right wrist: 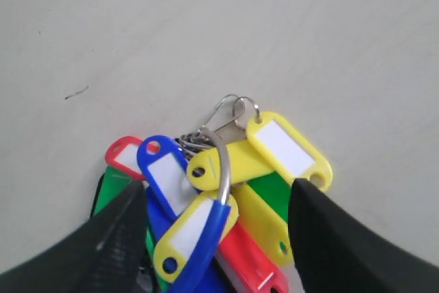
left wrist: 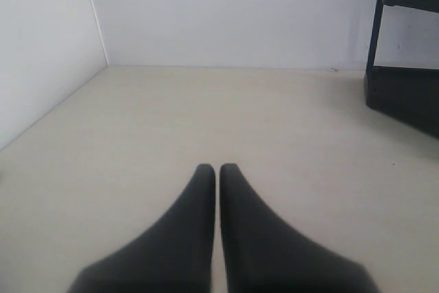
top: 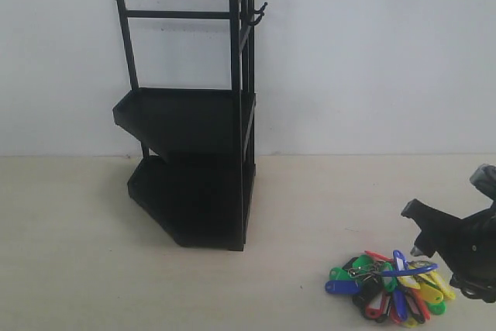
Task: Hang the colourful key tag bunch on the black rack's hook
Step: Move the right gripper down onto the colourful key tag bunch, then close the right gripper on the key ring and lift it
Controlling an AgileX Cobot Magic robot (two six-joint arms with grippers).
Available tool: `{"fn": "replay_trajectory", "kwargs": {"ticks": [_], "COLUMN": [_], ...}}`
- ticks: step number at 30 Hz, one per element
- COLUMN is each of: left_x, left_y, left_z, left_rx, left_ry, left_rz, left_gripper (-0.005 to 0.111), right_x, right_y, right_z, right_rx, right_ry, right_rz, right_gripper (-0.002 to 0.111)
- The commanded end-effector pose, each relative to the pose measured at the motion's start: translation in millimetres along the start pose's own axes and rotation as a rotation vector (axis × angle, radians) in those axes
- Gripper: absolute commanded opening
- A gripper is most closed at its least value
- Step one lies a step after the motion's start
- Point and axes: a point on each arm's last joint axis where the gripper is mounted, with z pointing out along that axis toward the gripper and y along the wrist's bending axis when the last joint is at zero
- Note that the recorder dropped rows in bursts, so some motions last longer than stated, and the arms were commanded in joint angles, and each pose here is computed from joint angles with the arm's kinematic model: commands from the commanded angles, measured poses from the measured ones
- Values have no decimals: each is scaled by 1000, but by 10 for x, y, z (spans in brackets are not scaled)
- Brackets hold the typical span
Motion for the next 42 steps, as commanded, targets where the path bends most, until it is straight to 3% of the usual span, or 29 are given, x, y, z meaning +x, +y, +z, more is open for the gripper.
{"fn": "replay_trajectory", "kwargs": {"ticks": [1, 8, 17, 26, 28, 34, 42], "left_x": [-9, -9, -9, -9, -9, -9, -9], "left_y": [-1, -1, -1, -1, -1, -1, -1], "left_z": [1, 1, 1, 1, 1, 1, 1], "left_rx": [2, 2, 2, 2, 2, 2, 2], "left_ry": [-1, -1, -1, -1, -1, -1, -1], "left_rz": [-5, -5, -5, -5, -5, -5, -5], "left_gripper": [4, 4, 4, 4, 4, 4, 4], "right_x": [-25, 57, 133, 73, 69, 84, 86], "right_y": [39, 257, 169, 259, 260, 255, 255], "right_z": [-3, 25, 272, 279, 279, 284, 284], "right_rx": [-9, -55, -1, -23, -24, -20, -20], "right_ry": [10, 3, 19, 9, 5, 20, 22], "right_rz": [1, -50, -55, -57, -57, -19, -36], "right_gripper": [58, 58, 58, 58, 55, 27, 25]}}
